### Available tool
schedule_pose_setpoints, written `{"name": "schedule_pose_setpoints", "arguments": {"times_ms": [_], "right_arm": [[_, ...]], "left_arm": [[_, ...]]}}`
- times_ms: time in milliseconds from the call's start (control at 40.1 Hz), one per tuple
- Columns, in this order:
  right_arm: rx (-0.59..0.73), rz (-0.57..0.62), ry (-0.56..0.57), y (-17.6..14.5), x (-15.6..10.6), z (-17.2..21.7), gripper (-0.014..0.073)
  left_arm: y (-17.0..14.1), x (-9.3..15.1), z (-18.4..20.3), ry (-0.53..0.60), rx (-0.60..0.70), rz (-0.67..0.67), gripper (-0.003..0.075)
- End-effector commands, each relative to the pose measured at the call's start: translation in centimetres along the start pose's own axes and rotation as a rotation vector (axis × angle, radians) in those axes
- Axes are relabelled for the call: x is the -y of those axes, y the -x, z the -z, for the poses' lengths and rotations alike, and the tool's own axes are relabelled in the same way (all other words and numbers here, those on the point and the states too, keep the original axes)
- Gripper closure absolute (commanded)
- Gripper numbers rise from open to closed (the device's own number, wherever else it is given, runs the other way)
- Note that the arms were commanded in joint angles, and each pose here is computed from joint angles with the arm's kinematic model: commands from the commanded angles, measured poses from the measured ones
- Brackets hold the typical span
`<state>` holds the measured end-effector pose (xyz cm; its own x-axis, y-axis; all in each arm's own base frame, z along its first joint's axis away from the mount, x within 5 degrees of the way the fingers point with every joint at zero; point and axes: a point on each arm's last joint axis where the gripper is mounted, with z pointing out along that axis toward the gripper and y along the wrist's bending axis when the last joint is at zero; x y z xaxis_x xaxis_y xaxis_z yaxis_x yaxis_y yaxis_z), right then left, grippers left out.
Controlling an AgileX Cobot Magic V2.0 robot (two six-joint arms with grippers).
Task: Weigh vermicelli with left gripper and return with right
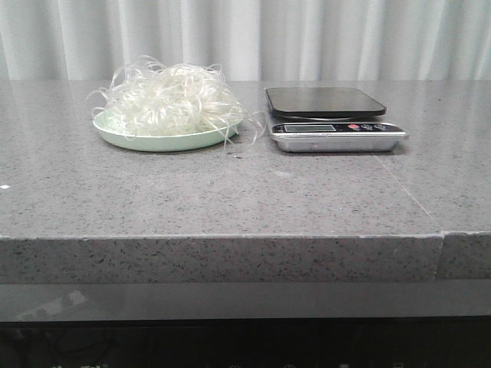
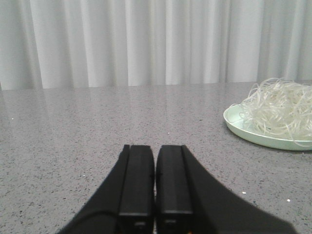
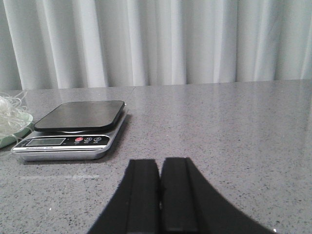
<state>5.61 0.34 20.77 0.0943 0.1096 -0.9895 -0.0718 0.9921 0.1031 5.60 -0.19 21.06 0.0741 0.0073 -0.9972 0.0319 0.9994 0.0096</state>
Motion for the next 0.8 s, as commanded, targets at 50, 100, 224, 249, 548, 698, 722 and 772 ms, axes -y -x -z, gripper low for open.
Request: {"name": "schedule_pose_setpoints", "arguments": {"times_ms": [50, 100, 224, 249, 548, 698, 722, 772], "right_arm": [[0.094, 0.013, 0.001, 0.87, -0.03, 0.16, 0.0438], [0.094, 0.013, 0.001, 0.87, -0.03, 0.16, 0.0438], [0.094, 0.013, 0.001, 0.87, -0.03, 0.16, 0.0438], [0.094, 0.013, 0.001, 0.87, -0.03, 0.16, 0.0438], [0.095, 0.013, 0.001, 0.88, -0.03, 0.17, 0.0438], [0.105, 0.013, 0.001, 1.0, -0.04, 0.18, 0.0438], [0.109, 0.013, 0.002, 1.12, -0.05, 0.19, 0.0438], [0.113, 0.013, 0.003, 1.51, -0.09, 0.22, 0.0438]], "left_arm": [[-0.43, -0.09, 0.11, 0.012, 0.064, 0.006, 0.0564], [-0.43, -0.09, 0.11, 0.012, 0.064, 0.006, 0.0564], [-0.43, -0.09, 0.11, 0.012, 0.064, 0.006, 0.0564], [-0.43, -0.09, 0.11, 0.012, 0.064, 0.006, 0.0564], [-0.43, -0.09, 0.11, 0.012, 0.064, 0.006, 0.0564], [-0.22, -0.11, 0.13, 0.014, 0.088, 0.006, 0.0564], [0.0, -0.12, 0.15, 0.016, 0.106, 0.006, 0.0564], [0.45, -0.15, 0.2, 0.018, 0.136, 0.006, 0.0564]]}}
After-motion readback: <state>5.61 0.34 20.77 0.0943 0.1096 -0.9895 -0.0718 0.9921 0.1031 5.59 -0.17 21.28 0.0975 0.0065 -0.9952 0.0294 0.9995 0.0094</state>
